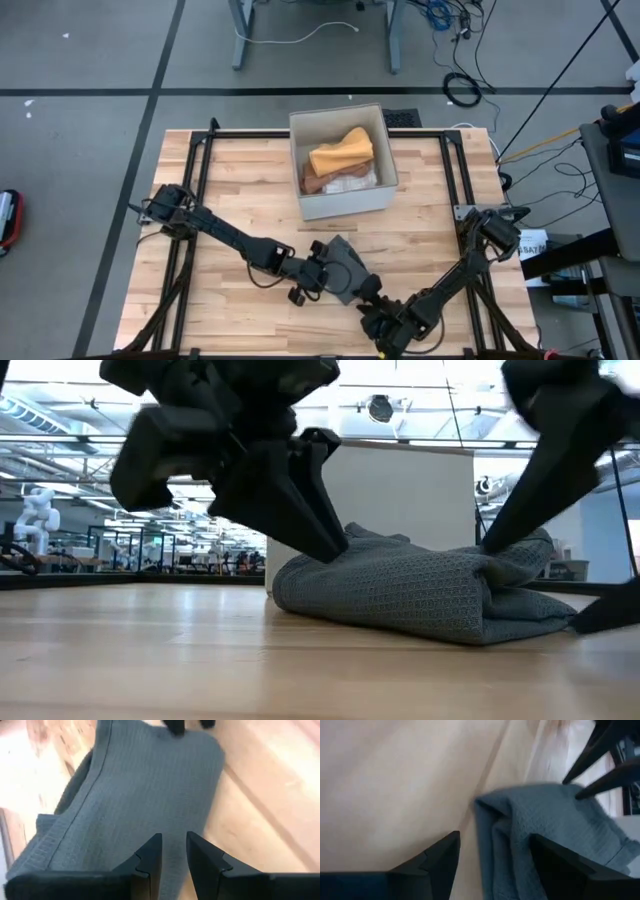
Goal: Fold towel
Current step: Put the folded gray towel into the laundry bin
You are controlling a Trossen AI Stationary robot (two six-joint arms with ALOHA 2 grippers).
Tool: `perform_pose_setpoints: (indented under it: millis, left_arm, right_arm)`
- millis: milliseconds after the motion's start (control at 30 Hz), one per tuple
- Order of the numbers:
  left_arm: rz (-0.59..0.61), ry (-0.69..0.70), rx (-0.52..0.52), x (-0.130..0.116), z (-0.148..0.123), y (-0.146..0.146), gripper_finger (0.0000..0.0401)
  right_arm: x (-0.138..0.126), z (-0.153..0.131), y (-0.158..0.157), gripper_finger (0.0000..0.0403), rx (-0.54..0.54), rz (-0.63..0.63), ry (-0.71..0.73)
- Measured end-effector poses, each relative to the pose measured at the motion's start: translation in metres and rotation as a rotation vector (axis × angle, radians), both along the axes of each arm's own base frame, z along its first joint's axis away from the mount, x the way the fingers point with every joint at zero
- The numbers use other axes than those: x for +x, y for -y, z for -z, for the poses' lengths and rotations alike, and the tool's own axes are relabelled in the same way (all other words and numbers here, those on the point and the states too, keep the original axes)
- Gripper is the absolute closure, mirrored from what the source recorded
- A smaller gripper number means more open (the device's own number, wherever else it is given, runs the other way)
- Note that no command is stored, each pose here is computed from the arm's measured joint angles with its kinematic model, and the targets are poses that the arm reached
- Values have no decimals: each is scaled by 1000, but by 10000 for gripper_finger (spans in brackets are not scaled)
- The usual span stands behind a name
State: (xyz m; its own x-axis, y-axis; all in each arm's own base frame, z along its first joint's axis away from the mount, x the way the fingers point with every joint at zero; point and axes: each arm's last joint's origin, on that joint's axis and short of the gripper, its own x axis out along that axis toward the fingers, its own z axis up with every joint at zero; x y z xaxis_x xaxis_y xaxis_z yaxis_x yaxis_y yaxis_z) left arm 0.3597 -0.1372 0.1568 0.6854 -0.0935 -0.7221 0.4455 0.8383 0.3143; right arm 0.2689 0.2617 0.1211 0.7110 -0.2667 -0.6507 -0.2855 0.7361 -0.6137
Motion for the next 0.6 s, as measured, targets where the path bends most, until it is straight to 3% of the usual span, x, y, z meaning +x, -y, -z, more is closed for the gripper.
perform_pose_setpoints:
  millis: [333, 600]
  left_arm:
    - [7, -5, 45, 8, 21, -4, 307]
    - [6, 23, 52, 13, 28, -1, 307]
  right_arm:
    - [17, 16, 18, 224, -26, 92, -10]
    - [24, 17, 28, 348, -1, 158, -12]
